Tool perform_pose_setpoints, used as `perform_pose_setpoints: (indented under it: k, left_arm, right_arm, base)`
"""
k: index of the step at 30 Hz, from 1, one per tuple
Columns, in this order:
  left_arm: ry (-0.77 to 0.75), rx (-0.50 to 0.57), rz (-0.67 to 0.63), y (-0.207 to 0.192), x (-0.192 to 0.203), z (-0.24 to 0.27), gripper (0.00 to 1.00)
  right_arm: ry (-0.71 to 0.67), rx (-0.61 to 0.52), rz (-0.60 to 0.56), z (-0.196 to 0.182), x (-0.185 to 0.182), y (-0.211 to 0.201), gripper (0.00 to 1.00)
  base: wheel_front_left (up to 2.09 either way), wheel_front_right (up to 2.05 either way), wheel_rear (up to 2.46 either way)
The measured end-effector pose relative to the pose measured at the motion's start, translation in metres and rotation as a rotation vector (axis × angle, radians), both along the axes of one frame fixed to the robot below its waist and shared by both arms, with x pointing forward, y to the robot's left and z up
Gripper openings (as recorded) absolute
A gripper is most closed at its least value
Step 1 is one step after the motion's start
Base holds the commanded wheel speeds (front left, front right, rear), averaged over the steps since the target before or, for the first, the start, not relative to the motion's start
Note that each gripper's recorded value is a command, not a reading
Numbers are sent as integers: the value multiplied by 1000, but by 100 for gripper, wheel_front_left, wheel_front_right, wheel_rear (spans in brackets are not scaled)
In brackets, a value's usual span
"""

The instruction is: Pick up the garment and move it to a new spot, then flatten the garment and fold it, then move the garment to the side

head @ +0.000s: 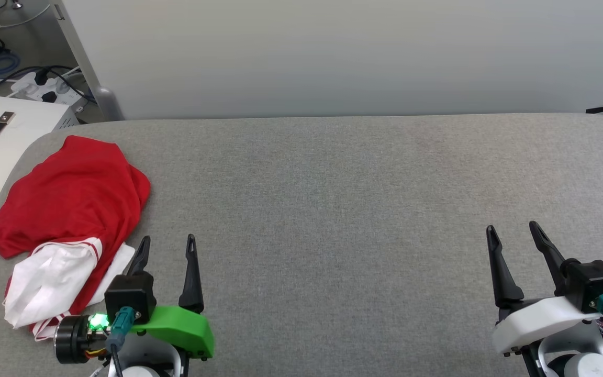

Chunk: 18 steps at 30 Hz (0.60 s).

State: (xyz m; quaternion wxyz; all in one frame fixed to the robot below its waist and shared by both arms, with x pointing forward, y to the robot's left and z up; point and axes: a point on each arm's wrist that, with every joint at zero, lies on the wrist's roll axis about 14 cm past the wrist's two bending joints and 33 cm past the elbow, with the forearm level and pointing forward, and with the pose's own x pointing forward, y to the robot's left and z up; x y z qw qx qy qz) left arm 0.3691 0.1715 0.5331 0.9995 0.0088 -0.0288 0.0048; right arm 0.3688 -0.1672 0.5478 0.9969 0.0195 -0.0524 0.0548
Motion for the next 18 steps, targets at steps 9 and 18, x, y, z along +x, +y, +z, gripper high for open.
perform_pose_setpoints:
  k: [9, 18]
  left_arm:
    - [-17, -9, -1, -2, 0, 2, 100]
    - [-34, -17, -1, -2, 0, 4, 100]
  right_arm:
    - [-24, 16, 0, 5, 0, 0, 100]
    - [-51, 34, 1, 10, 0, 0, 100]
  base:
    - [0, 0, 0]
    - [0, 0, 0]
